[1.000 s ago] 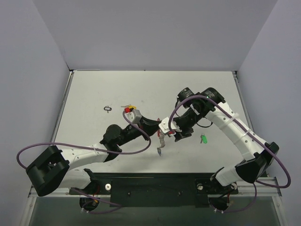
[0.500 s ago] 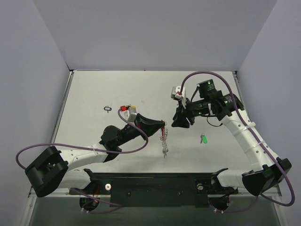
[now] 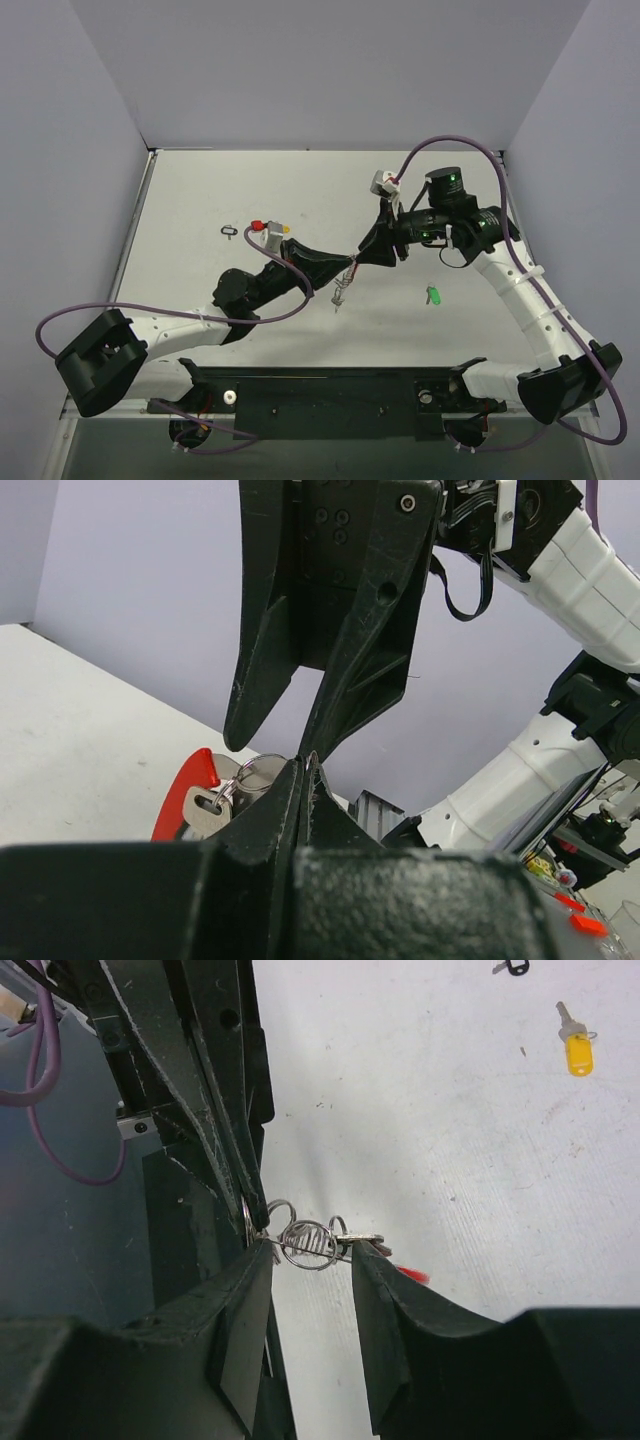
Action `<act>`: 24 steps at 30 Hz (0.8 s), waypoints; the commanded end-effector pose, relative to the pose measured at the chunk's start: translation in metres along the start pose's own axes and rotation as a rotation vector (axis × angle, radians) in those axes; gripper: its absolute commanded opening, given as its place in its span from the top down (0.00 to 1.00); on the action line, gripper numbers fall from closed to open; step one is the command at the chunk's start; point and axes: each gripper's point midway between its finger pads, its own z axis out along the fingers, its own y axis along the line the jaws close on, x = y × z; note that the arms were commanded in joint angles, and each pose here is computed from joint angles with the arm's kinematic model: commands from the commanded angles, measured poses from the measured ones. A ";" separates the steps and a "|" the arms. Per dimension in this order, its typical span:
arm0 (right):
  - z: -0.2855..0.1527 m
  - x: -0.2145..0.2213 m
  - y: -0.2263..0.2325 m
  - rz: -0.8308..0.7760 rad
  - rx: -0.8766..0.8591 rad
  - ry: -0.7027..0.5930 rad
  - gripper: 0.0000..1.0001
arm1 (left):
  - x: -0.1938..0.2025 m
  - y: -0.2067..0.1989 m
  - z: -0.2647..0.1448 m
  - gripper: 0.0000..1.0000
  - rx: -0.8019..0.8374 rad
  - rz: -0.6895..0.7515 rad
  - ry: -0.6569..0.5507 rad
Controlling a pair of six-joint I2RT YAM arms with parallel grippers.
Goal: Put the keys on the keyring
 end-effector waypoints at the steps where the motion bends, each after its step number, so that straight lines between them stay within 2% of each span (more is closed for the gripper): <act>1: -0.007 -0.011 0.029 -0.059 -0.115 -0.051 0.65 | -0.038 -0.015 0.008 1.00 0.028 0.012 -0.128; 17: -0.009 -0.017 0.029 -0.023 -0.158 -0.042 0.64 | -0.032 -0.016 0.009 1.00 0.035 0.029 -0.085; 24: -0.003 -0.015 0.027 0.003 -0.170 -0.023 0.70 | -0.032 -0.018 0.011 1.00 0.049 0.020 -0.081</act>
